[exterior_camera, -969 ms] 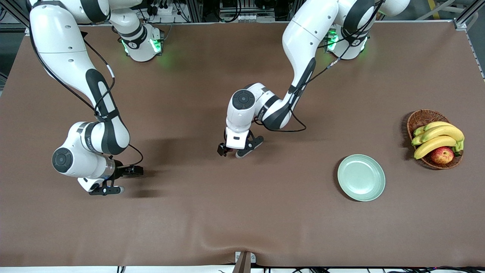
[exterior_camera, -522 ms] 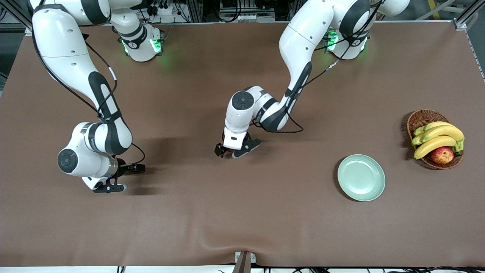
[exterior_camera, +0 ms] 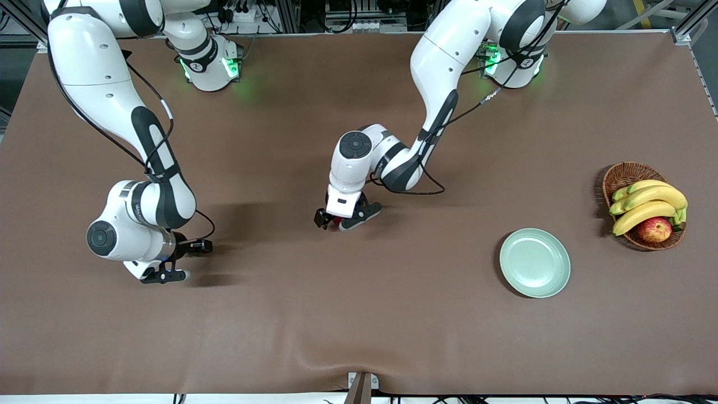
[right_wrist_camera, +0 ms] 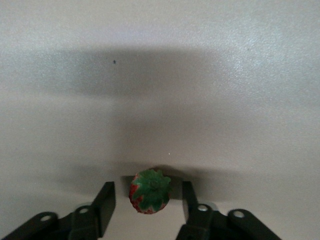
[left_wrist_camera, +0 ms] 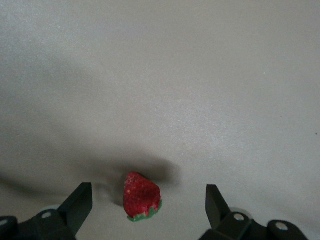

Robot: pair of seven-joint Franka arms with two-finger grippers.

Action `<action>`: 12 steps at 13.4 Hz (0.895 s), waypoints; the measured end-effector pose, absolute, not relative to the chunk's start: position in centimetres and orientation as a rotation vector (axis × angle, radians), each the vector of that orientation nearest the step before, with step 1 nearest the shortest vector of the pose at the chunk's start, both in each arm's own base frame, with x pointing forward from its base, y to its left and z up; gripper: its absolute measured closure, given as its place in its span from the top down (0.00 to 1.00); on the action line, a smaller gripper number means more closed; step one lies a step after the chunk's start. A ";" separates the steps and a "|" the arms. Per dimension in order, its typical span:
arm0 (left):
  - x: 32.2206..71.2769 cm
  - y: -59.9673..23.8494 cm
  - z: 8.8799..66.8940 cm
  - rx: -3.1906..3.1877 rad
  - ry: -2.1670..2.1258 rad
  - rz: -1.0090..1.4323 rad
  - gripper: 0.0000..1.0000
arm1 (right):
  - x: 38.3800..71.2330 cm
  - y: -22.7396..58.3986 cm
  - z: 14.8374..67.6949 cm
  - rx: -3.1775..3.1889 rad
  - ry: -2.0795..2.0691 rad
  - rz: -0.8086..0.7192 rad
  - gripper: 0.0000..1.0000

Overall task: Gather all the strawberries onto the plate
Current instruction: 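Grasp the strawberry with the left gripper while the right gripper reaches another, then carry the strawberry to the plate while the right gripper grasps another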

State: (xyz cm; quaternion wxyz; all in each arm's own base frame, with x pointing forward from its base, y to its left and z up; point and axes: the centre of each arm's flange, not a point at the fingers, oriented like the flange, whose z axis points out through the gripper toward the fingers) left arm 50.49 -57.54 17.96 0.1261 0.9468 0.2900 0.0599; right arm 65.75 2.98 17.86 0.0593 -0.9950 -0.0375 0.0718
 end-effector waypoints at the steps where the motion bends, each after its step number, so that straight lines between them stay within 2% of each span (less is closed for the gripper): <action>1: 50.5 -57.5 17.8 2.760 0.846 0.174 1.00 | 65.7 3.0 17.8 -3.012 -0.115 0.221 0.44; 2: 50.5 -57.4 17.6 2.762 0.847 0.174 1.00 | 65.7 3.0 17.8 -3.011 -0.116 0.224 0.44; 4: 50.5 -57.4 17.5 2.763 0.847 0.174 0.96 | 65.7 3.0 17.9 -3.012 -0.117 0.224 0.31; 7: 50.5 -57.4 17.5 2.762 0.846 0.175 0.68 | 65.9 3.0 18.1 -3.012 -0.118 0.217 0.31; 8: 50.5 -57.4 17.5 2.762 0.846 0.175 0.68 | 66.0 3.1 18.3 -3.012 -0.120 0.208 0.31; 9: 50.5 -57.4 17.6 2.762 0.845 0.175 0.61 | 66.3 3.1 18.7 -3.013 -0.122 0.193 0.31; 10: 50.5 -57.4 17.6 2.762 0.845 0.175 0.61 | 66.7 3.2 19.3 -3.014 -0.125 0.174 0.31; 11: 50.5 -57.5 17.6 2.762 0.845 0.175 0.54 | 67.1 3.4 19.8 -3.014 -0.130 0.155 0.31; 12: 50.5 -57.5 17.6 2.762 0.843 0.175 0.41 | 67.4 3.6 20.4 -3.014 -0.136 0.138 0.31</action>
